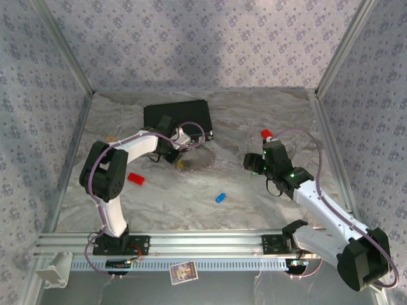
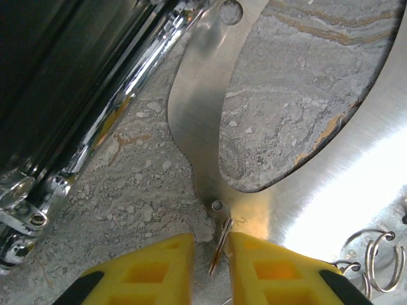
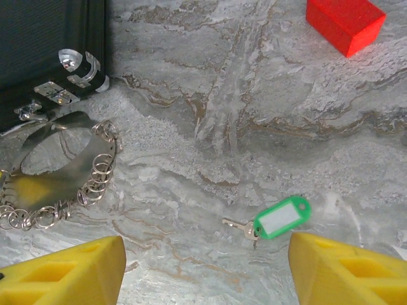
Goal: Put the keys on the keyring
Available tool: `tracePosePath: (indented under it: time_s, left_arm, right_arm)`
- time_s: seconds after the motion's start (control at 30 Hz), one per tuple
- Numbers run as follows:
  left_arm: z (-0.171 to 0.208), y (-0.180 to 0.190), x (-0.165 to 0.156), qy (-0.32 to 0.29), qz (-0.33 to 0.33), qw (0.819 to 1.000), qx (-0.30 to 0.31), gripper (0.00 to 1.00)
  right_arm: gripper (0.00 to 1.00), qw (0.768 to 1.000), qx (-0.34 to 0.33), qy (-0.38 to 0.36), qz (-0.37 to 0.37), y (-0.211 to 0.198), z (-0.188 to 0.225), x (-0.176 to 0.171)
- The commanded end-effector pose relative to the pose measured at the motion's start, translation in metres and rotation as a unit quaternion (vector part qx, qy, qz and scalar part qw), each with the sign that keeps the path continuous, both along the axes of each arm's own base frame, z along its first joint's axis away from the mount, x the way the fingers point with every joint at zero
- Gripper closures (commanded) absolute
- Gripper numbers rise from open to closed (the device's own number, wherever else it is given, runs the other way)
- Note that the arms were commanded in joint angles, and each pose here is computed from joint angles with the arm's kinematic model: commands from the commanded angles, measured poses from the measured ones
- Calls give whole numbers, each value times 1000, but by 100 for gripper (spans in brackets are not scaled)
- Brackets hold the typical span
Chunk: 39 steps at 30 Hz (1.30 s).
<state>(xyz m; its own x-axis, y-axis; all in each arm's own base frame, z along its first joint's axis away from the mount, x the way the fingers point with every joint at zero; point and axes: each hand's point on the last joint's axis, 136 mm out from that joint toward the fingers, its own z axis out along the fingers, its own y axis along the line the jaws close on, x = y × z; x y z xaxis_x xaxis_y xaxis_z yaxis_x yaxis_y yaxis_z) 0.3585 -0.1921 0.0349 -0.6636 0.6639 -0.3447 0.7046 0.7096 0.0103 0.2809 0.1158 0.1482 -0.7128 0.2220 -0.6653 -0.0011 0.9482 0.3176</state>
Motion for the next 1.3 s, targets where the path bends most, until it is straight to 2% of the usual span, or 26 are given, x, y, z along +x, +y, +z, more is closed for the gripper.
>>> tracePosePath:
  time_s: [0.0, 0.3, 0.4, 0.6, 0.83, 1.0, 1.27]
  left_arm:
    - [3, -4, 1, 4, -17, 1000, 3, 82]
    - [-1, -6, 2, 9, -25, 1000, 2, 92]
    - [2, -7, 0, 9, -30, 1000, 0, 100]
    - [14, -6, -2, -1, -36, 999, -2, 100]
    - [56, -10, -4, -49, -44, 998, -23, 100]
    - [91, -19, -16, -94, -79, 991, -44, 100]
    - [142, -31, -37, -164, -147, 970, -106, 100]
  right_arm:
    - [30, 1000, -8, 6, -22, -13, -3, -7]
    - [31, 999, -1, -10, -36, -23, 8, -12]
    - [31, 999, 5, -10, -38, -24, 11, -16]
    - [32, 999, -2, -7, -35, -28, 17, -25]
    - [33, 999, 11, -25, -34, -26, 29, -22]
    - [33, 999, 17, -36, -24, -21, 34, -18]
    - [29, 993, 34, -94, 58, 10, 60, -3]
